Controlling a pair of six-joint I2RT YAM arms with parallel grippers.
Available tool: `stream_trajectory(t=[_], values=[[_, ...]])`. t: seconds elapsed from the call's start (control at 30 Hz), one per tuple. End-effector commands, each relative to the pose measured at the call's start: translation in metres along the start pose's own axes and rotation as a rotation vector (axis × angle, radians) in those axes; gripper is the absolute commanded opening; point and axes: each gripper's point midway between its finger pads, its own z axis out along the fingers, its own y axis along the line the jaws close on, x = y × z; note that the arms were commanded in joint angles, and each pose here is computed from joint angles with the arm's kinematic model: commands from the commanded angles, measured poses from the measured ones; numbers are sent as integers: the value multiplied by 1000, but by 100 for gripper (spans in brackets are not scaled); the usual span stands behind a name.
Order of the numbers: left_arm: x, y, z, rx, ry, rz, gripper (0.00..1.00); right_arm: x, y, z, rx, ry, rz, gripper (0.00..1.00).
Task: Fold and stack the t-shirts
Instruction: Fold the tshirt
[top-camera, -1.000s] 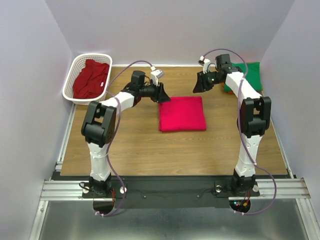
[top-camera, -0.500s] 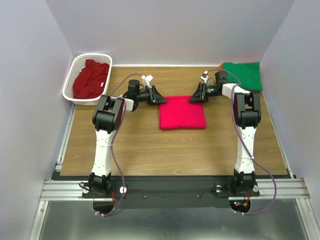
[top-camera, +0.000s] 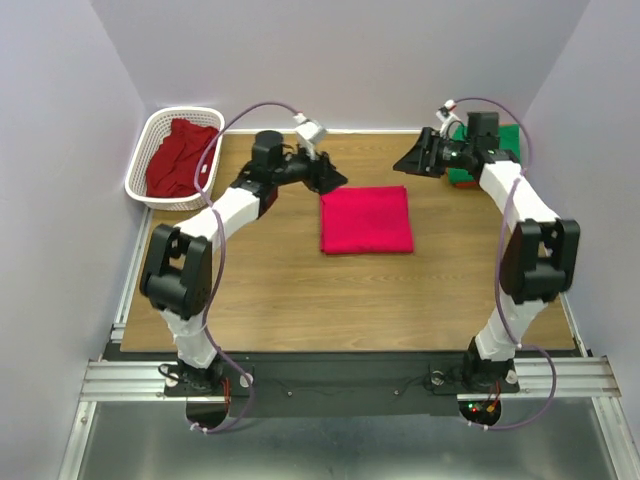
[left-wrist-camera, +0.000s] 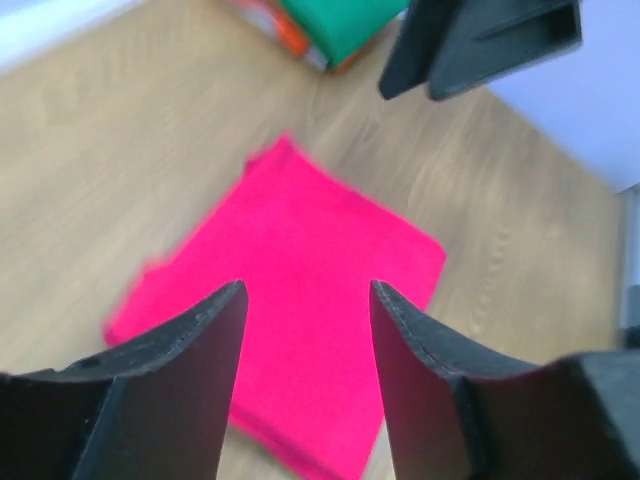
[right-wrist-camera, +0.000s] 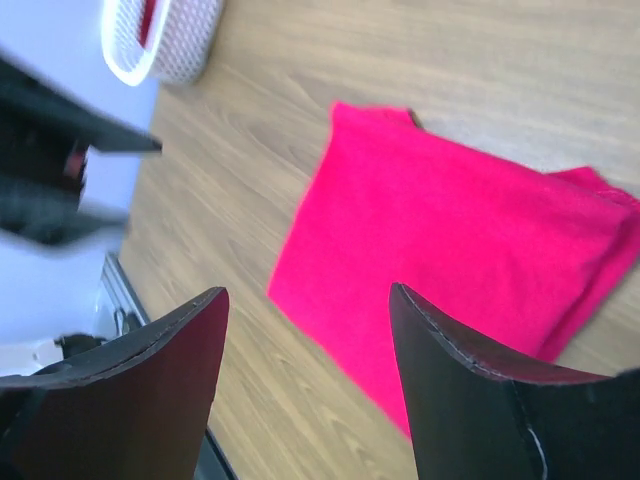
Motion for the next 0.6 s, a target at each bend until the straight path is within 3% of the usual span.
stream_trajectory(t=[0.0,0.1,0.3,0.57], values=[[27,-46,19,-55,168,462,68,8,-36,-35,171,-87,114,73],[51,-69,40,-41,257,572,68,29,-60,-49,242,-97,208,73],[99,-107,81,-62,368,862,69,81,-88,-73,370,-119,381,85],[146,-107,120,-85,446,1098,69,113,-93,-74,393,-155,461,92]])
